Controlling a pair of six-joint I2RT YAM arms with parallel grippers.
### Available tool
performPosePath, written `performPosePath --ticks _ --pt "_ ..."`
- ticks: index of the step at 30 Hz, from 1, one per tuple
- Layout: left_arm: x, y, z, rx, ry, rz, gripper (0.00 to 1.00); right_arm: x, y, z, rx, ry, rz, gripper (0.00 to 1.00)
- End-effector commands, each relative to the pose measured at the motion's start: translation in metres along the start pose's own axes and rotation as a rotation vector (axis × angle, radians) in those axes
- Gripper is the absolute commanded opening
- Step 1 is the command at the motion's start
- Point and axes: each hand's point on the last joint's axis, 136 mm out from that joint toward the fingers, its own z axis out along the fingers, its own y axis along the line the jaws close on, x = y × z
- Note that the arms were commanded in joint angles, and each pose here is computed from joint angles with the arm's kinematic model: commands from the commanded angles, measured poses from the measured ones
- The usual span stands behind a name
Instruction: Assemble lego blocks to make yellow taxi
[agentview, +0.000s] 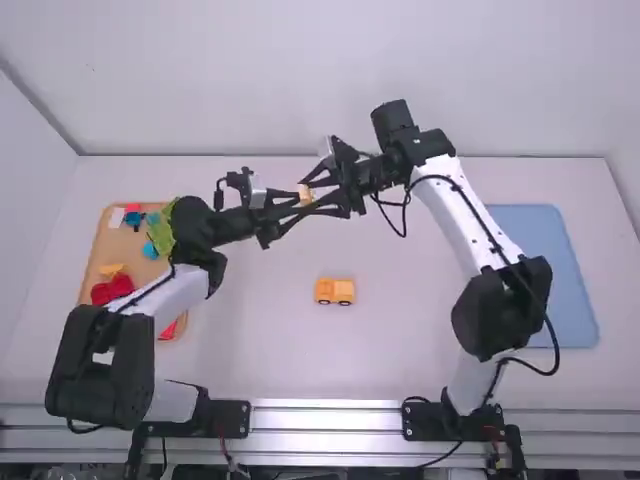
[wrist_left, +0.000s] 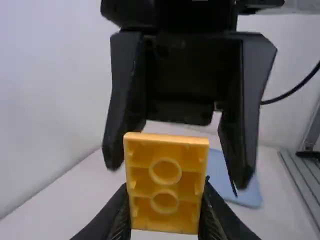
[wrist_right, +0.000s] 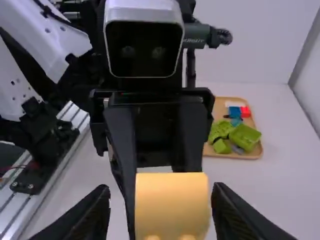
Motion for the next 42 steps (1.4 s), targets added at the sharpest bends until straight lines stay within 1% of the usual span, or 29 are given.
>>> performPosePath --ticks 1,4,10,17,22,23,24,25,26,27,29,31,32,33,34,36,37,38,39,40,42 --pt "-0.015 -0.008 0.002 0.034 -0.017 0.039 0.16 -0.025 0.009 -0.004 -0.003 -0.034 -0.064 0.52" --pt "-0.016 -0.009 0.002 0.037 -0.021 0.049 0.16 -0.029 0.008 -0.004 -0.006 -0.048 -0.073 0.45" --pt "-0.016 -0.009 0.0 0.041 -0.02 0.052 0.16 -0.032 0.007 -0.01 -0.004 -0.072 -0.069 0.4" --pt "-0.016 -0.009 0.0 0.039 -0.021 0.053 0.16 -0.03 0.006 -0.01 0.001 -0.065 -0.064 0.29" --pt "-0.017 -0.009 0.0 0.04 -0.022 0.056 0.17 -0.031 0.009 -0.005 -0.012 -0.061 -0.065 0.22" --pt "-0.017 -0.009 0.0 0.038 -0.023 0.057 0.2 -0.031 0.01 -0.004 -0.015 -0.063 -0.065 0.11" --pt "-0.017 -0.007 0.0 0.029 -0.026 0.055 0.31 -0.032 0.01 -0.004 -0.017 -0.066 -0.066 0.06" --pt "-0.018 -0.006 0.001 0.021 -0.028 0.051 0.57 -0.033 0.01 -0.004 -0.019 -0.072 -0.069 0.05" --pt "-0.017 -0.006 0.001 0.018 -0.028 0.047 0.81 -0.033 0.01 -0.005 -0.021 -0.076 -0.068 0.05" --pt "-0.016 -0.006 0.003 0.016 -0.025 0.037 0.99 -0.036 0.009 -0.007 -0.018 -0.087 -0.064 0.05" --pt "-0.011 -0.002 0.004 -0.004 -0.014 0.008 0.99 -0.037 0.001 -0.013 0.012 -0.081 -0.045 0.05" --pt "0.002 0.005 0.003 -0.036 0.024 -0.034 0.99 -0.036 -0.018 -0.026 0.125 -0.023 0.041 0.03" --pt "0.013 0.008 0.003 -0.05 0.057 -0.05 0.99 -0.031 -0.036 -0.038 0.241 0.034 0.115 0.02" --pt "0.018 0.01 0.003 -0.062 0.072 -0.06 0.99 -0.028 -0.044 -0.042 0.297 0.06 0.149 0.01" --pt "0.03 0.015 0.003 -0.093 0.108 -0.087 0.99 -0.02 -0.062 -0.056 0.448 0.123 0.231 0.01" --pt "0.053 0.026 0.0 -0.175 0.176 -0.128 0.99 -0.002 -0.083 -0.08 0.692 0.232 0.353 0.0" --pt "0.058 0.03 -0.002 -0.199 0.194 -0.138 0.99 0.003 -0.085 -0.085 0.746 0.264 0.376 0.0" --pt "0.07 0.037 -0.006 -0.258 0.233 -0.165 0.99 0.016 -0.087 -0.097 0.859 0.346 0.427 0.0" --pt "0.078 0.043 -0.009 -0.304 0.26 -0.18 0.99 0.027 -0.086 -0.104 0.925 0.403 0.465 0.0" --pt "0.082 0.045 -0.011 -0.321 0.271 -0.187 0.99 0.031 -0.085 -0.106 0.948 0.425 0.479 0.0" --pt "0.098 0.06 -0.022 -0.437 0.325 -0.237 0.99 0.061 -0.073 -0.116 1.053 0.57 0.589 0.0"
